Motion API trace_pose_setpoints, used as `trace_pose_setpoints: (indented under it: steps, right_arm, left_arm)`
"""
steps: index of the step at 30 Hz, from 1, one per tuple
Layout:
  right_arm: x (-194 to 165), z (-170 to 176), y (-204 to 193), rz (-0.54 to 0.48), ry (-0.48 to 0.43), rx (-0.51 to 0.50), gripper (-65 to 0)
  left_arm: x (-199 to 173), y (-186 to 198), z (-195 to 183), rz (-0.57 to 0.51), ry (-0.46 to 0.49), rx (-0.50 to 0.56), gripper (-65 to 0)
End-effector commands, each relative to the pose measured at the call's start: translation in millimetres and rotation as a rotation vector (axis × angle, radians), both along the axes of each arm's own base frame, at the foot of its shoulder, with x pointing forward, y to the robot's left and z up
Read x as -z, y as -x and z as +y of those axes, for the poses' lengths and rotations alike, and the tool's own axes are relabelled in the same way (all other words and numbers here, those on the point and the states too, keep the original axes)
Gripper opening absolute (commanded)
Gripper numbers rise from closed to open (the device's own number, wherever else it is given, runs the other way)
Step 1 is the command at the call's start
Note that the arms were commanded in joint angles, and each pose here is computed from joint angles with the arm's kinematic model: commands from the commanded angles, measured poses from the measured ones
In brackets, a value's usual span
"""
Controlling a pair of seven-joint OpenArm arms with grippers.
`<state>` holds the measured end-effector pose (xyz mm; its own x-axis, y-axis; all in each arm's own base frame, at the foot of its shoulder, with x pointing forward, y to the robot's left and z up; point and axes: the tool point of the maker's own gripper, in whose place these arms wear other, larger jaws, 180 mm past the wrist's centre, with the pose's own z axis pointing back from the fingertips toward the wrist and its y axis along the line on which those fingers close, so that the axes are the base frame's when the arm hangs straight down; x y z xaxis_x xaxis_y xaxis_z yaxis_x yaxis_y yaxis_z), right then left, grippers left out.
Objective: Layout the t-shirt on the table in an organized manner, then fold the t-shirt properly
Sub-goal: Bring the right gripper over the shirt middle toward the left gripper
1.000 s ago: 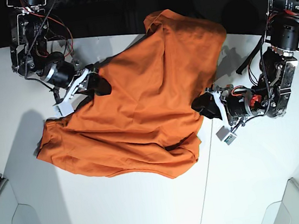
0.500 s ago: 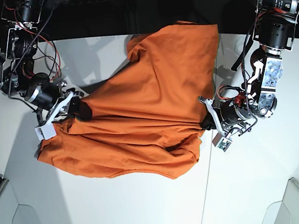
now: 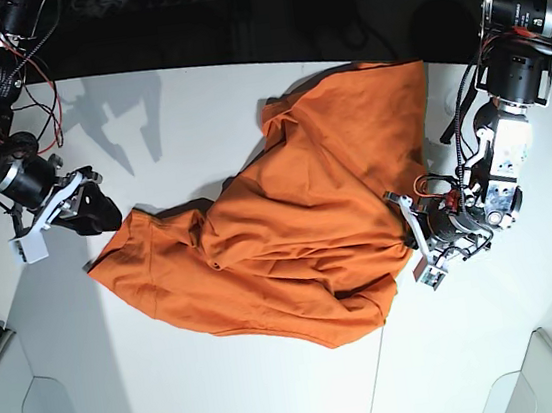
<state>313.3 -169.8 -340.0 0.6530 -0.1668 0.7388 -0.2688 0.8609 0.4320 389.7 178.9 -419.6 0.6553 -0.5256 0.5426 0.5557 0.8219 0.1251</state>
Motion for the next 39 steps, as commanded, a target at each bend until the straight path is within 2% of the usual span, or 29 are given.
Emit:
trace_pose_setpoints:
  steps: [1, 2, 5, 9, 14, 19, 25, 30, 32, 34, 35, 37, 39]
  right_arm:
    - [-16.2, -3.8, -8.2, -0.056, -0.001, 0.003, -41.9]
    - [-14.5, -3.5, -6.6, -0.049, 0.000, 0.001, -41.9]
    - [-5.1, 2.4, 3.4, -0.019, -0.008, -0.015, -41.9]
    - [14.0, 27.4, 23.0, 0.042, -0.032, -0.074, -42.0]
    - [26.3, 79.2, 38.7, 0.082, -0.058, -0.213, -42.0]
    - [39.8, 132.6, 54.3, 0.107, -0.024, -0.357, -42.0]
    - [54.4, 183.0, 68.3, 0.136, -0.033, -0.434, -42.0]
    - [74.4, 204.8, 87.4, 0.203, -0.036, -0.495, -42.2]
    - [77.2, 209.1, 90.0, 0.205, -0.035, -0.506, -49.3]
    - [74.0, 210.3, 86.4, 0.185, -0.046, -0.496, -62.8]
    - [71.1, 209.6, 82.6, 0.169, -0.049, -0.487, -65.0]
    - [65.9, 205.2, 75.8, 0.150, -0.044, -0.473, -65.0]
    - [55.9, 196.4, 66.8, 0.116, -0.036, -0.445, -65.0]
  left_arm:
    - [0.5, 4.0, 4.6, 0.034, -0.017, 0.012, -65.0]
    - [0.6, 5.0, 3.5, 0.042, -0.009, 0.009, -63.3]
    - [-2.9, 8.7, 3.7, 0.066, 0.009, 0.004, -52.4]
    - [-25.5, 9.8, 13.3, 0.051, 0.060, 0.000, -51.0]
    - [-65.5, 11.7, 6.5, -0.025, 0.097, 0.106, -50.8]
    - [-69.8, 27.6, -1.7, -0.008, 0.099, 0.147, -39.6]
    - [-39.3, 63.6, -8.6, 0.085, 0.121, 0.179, -39.5]
    - [-17.6, 84.2, -9.4, 0.110, 0.113, 0.178, -39.6]
    - [-8.2, 89.9, -6.8, 0.104, 0.093, 0.181, -40.2]
    - [-1.6, 92.3, -2.0, 0.095, 0.075, 0.180, -45.8]
    - [1.1, 92.7, 1.0, 0.091, 0.063, 0.177, -49.5]
    - [6.9, 91.3, 8.7, 0.092, 0.035, 0.149, -55.5]
    - [12.8, 89.5, 15.4, 0.092, -0.004, 0.132, -58.4]
